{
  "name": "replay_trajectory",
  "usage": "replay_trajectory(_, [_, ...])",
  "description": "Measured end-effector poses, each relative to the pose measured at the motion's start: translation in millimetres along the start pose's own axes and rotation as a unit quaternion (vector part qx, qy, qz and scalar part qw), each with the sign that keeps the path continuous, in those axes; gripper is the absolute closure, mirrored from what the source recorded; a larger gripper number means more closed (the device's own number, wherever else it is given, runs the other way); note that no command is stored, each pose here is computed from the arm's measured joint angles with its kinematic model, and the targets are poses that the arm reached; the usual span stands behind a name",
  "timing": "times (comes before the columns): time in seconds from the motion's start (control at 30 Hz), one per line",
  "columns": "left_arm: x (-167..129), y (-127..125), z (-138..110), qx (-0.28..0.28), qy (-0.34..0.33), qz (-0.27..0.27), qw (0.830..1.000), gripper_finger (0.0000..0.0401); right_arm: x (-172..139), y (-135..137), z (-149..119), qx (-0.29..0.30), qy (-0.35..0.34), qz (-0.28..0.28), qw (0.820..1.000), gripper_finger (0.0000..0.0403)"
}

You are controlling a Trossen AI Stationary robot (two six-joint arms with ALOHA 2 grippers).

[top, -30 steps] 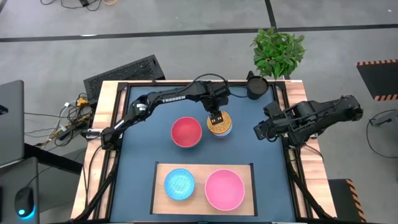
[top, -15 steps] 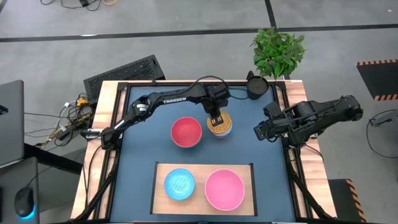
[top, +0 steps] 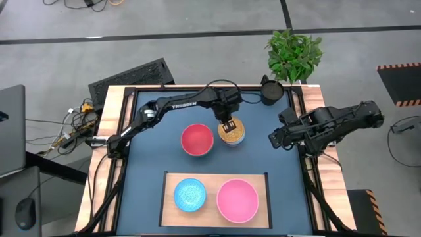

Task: Place and stack bowls onto a shelf
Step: Stack the yellow bowl on top of the light blue patterned bowl on the shelf

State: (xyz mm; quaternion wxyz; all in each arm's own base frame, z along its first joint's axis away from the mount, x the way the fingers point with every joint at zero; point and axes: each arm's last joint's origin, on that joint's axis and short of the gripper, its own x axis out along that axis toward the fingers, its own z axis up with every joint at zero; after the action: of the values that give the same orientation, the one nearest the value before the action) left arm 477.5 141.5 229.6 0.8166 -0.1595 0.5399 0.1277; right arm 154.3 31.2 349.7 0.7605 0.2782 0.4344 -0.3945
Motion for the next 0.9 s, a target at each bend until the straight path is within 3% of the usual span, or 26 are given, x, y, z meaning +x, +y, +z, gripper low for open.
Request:
replay_trajectory(0.6, [-43.9,-9.8,-7.4,-0.044,0.015,-0.038,0.998,0.0400,-0.1,-0.2,0.0,-0.016,-0.001,-0.001,1.000,0.0154])
replay_trajectory(0.9, [-98.5,-30.0,-18.9,-0.036,0.006,-0.078,0.996,0.0401,-0.1,-0.3,0.0,-0.018,-0.001,-0.001,1.000,0.0154])
